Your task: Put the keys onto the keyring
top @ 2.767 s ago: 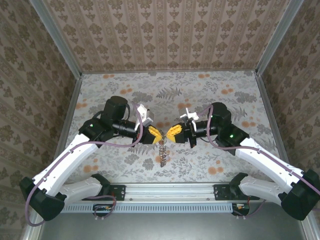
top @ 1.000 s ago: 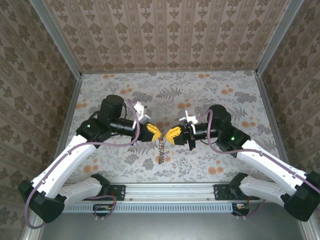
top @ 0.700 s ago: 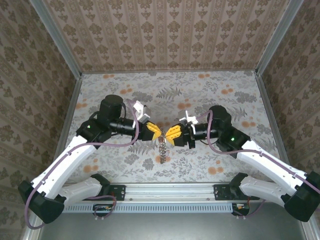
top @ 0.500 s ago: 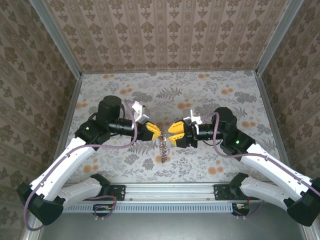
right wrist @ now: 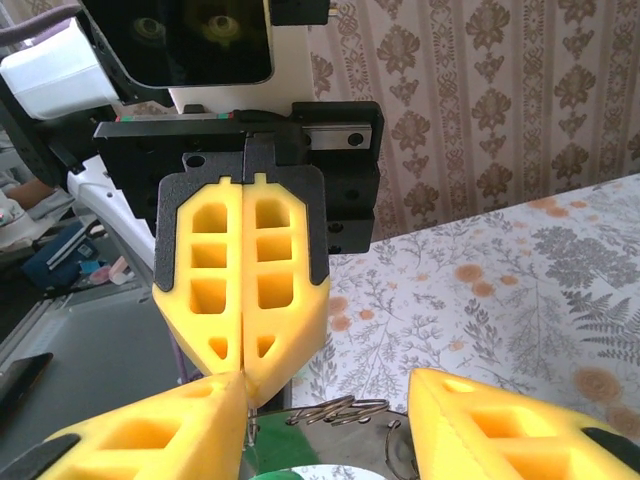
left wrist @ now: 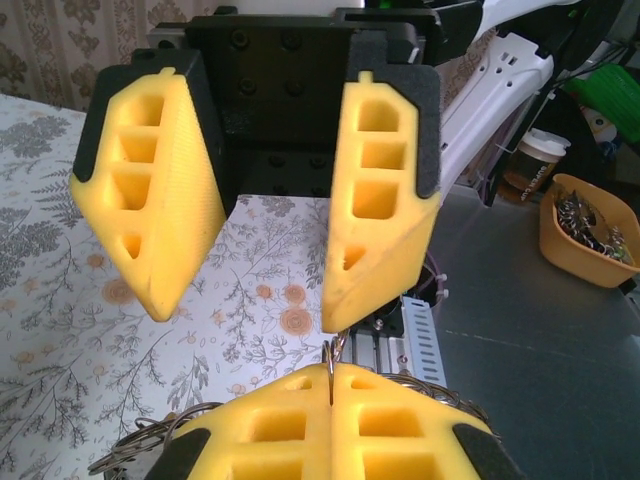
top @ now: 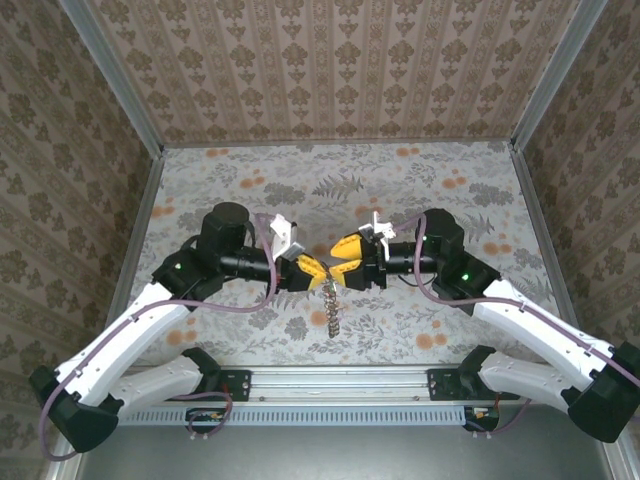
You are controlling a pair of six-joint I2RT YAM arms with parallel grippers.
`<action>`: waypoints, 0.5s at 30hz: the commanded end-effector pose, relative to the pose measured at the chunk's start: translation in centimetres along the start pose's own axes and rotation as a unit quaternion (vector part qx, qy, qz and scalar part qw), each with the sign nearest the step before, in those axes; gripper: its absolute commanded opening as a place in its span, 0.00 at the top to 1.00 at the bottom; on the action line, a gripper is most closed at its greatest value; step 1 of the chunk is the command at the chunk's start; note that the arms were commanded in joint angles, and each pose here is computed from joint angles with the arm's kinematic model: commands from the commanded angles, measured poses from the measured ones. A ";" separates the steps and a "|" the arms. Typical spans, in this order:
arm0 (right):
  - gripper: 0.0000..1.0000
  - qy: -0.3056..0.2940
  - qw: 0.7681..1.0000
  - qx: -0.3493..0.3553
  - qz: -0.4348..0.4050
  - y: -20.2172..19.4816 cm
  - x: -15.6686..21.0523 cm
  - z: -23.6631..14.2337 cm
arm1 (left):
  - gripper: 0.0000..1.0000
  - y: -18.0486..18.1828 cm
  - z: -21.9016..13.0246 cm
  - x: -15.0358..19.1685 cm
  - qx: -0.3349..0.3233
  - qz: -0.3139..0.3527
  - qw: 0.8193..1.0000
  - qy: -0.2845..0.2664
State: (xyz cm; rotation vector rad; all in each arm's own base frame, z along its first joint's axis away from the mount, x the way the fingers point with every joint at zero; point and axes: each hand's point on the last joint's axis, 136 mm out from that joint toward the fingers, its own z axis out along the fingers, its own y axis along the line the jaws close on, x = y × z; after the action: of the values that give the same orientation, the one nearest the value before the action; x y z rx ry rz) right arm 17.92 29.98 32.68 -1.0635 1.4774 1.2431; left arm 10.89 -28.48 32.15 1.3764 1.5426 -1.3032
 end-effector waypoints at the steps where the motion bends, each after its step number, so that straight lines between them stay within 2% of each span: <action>1: 0.53 -0.008 0.999 -0.037 -0.014 1.5 -1.4 0.0 | 1.00 -0.6 -0.5 -1.7 -0.002 0.034 0.999 -0.029; 7: 0.54 0.008 0.998 -0.056 -0.010 2.3 -0.4 -0.1 | 1.00 -0.4 -0.6 -2.1 -0.005 0.038 0.999 -0.037; 15: 0.58 0.014 0.999 -0.041 -0.006 1.3 0.1 0.3 | 1.00 -1.1 -0.7 -2.8 0.014 0.039 0.998 -0.045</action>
State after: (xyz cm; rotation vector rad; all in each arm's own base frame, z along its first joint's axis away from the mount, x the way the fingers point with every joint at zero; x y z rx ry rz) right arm 16.86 30.19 32.30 -1.1270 1.4720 1.2918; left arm 11.23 -28.63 33.15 1.3572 1.4959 -1.2887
